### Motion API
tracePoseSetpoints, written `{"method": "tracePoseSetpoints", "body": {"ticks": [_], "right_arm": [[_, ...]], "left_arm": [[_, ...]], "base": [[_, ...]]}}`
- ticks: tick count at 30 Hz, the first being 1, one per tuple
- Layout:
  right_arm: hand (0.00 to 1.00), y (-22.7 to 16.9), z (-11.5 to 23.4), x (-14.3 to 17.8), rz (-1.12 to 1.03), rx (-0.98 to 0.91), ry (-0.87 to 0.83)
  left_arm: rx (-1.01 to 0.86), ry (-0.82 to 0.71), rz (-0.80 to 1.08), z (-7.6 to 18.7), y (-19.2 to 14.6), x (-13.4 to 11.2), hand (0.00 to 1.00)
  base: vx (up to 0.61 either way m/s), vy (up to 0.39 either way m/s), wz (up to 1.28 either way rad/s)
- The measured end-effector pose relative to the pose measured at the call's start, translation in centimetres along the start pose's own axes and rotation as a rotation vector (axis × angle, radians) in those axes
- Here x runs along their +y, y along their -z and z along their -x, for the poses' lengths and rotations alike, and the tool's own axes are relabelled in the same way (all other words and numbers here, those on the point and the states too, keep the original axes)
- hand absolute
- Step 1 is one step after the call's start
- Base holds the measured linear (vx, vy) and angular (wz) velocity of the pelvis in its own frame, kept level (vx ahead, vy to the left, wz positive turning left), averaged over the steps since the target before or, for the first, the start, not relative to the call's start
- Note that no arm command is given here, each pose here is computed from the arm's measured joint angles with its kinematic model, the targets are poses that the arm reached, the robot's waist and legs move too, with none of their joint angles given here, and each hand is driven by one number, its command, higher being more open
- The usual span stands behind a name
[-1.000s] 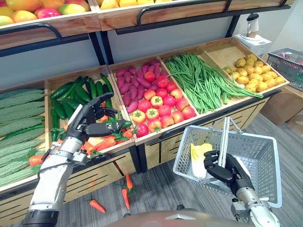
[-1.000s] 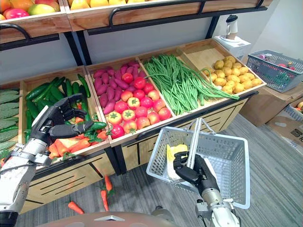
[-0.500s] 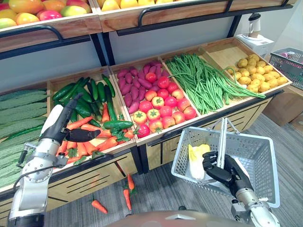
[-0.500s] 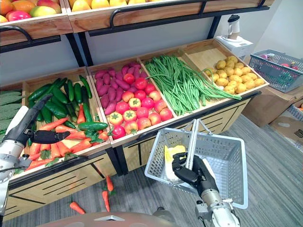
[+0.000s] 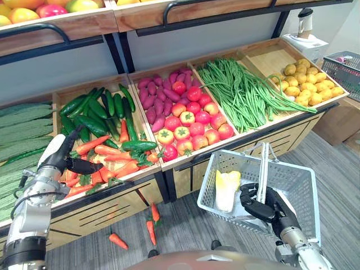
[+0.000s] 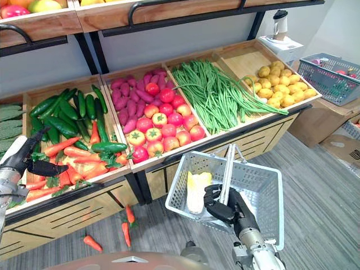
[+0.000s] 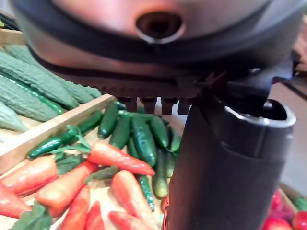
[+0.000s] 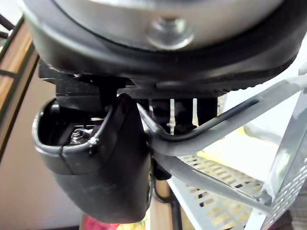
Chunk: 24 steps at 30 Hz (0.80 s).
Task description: Pick vegetable in the basket
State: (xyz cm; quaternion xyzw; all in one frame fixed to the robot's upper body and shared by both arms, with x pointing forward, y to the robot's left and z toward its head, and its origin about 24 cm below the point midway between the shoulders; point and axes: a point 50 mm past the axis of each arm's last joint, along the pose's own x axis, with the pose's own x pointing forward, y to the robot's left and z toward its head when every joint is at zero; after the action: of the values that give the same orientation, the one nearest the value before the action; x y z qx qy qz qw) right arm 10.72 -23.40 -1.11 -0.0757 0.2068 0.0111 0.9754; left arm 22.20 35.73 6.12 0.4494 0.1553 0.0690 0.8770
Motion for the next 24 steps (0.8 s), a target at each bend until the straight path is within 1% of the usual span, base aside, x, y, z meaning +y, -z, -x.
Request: {"method": "tracePoseSetpoints", "body": {"ticks": [7, 13, 15, 19, 24], "right_arm": [[0.0, 0.1, 0.0, 0.7, -0.008, 0.004, -0.029], [0.0, -0.2, -0.5, 1.3, -0.02, -0.016, -0.057], [0.0, -0.5, -0.8, 1.6, -0.026, -0.032, -0.07], [0.0, -0.8, -1.1, 1.6, -0.025, -0.048, -0.073], [0.0, -1.9, -2.1, 2.1, -0.027, -0.095, -0.11]], "left_arm": [[0.046, -0.004, -0.031, -1.6, 0.3, 0.4, 1.0], [0.019, -0.013, -0.062, -3.2, -1.2, 0.6, 1.0], [0.001, -0.013, -0.102, -3.5, -1.8, 1.0, 1.0], [-0.031, -0.038, -0.109, -4.1, -2.9, 1.8, 1.0], [-0.044, -0.005, -0.165, -4.4, -3.3, 1.4, 1.0]], "base": [[0.0, 0.0, -0.05], [0.0, 0.001, -0.06], [-0.02, 0.002, -0.09], [0.0, 0.0, -0.04], [0.0, -0.002, -0.12]]}}
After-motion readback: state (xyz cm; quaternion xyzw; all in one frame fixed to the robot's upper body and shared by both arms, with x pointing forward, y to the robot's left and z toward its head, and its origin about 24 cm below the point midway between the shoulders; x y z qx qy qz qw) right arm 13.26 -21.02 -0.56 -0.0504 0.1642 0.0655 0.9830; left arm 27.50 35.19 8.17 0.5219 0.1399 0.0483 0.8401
